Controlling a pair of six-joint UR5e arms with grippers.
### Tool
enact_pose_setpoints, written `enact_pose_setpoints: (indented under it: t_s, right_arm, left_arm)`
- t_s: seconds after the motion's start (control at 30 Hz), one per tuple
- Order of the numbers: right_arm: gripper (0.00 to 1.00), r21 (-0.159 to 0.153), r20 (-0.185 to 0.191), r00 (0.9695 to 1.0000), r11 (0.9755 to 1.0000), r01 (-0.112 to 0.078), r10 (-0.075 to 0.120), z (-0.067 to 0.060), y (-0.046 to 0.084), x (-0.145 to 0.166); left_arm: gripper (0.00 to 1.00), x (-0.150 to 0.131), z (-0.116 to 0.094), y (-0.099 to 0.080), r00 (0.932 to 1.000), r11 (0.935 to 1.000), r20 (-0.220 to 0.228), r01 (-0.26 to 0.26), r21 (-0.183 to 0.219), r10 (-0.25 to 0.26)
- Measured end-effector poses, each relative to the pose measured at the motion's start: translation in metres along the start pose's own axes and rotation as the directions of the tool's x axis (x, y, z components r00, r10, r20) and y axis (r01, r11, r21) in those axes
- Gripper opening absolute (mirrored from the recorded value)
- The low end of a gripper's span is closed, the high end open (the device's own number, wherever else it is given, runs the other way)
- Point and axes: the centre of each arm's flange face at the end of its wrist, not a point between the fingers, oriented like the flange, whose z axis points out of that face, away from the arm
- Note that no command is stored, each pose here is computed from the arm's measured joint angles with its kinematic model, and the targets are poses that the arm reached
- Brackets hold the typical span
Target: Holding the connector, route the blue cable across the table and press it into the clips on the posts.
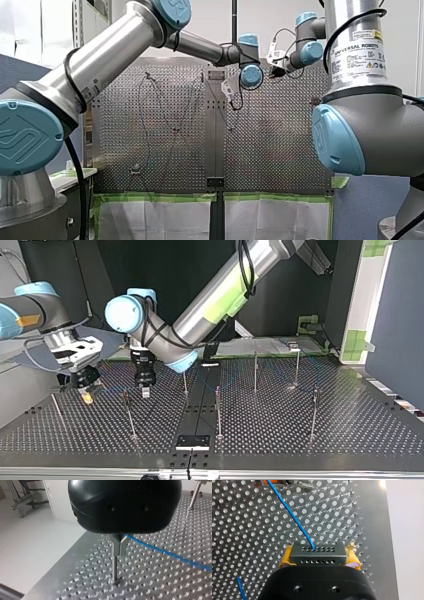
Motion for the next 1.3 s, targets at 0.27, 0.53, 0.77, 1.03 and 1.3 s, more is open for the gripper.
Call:
enact_pose_setpoints:
  t_s: [0.27,0.53,0.77,1.03,1.3]
  right_arm:
    - [0.00,0.007,-0.003,1.0000,1.0000,-0.003,0.003,0.010,0.004,0.001]
    - [0.00,0.004,-0.013,0.9999,1.0000,0.000,0.000,0.023,0.014,0.005]
    - [0.00,-0.005,-0.024,0.9997,1.0000,0.002,-0.002,0.026,0.028,0.012]
    - [0.00,-0.006,-0.026,0.9996,1.0000,0.003,-0.003,0.026,0.036,0.014]
    - [0.00,-0.002,-0.025,0.9997,1.0000,0.003,-0.003,0.026,0.037,0.014]
  left_arm:
    - [0.00,-0.005,0.021,0.012,0.9998,0.9997,0.017,0.008,0.023,-0.009]
    - [0.00,0.001,0.044,0.025,0.9995,0.9987,0.028,0.013,0.049,-0.014]
    - [0.00,0.014,0.059,0.031,0.9999,0.9989,0.013,0.001,0.048,-0.002]
    - [0.33,0.016,0.059,0.033,0.9999,0.9991,-0.007,-0.009,0.041,0.010]
    - [1.00,0.019,0.053,0.030,0.9994,0.9990,-0.030,-0.015,0.041,0.016]
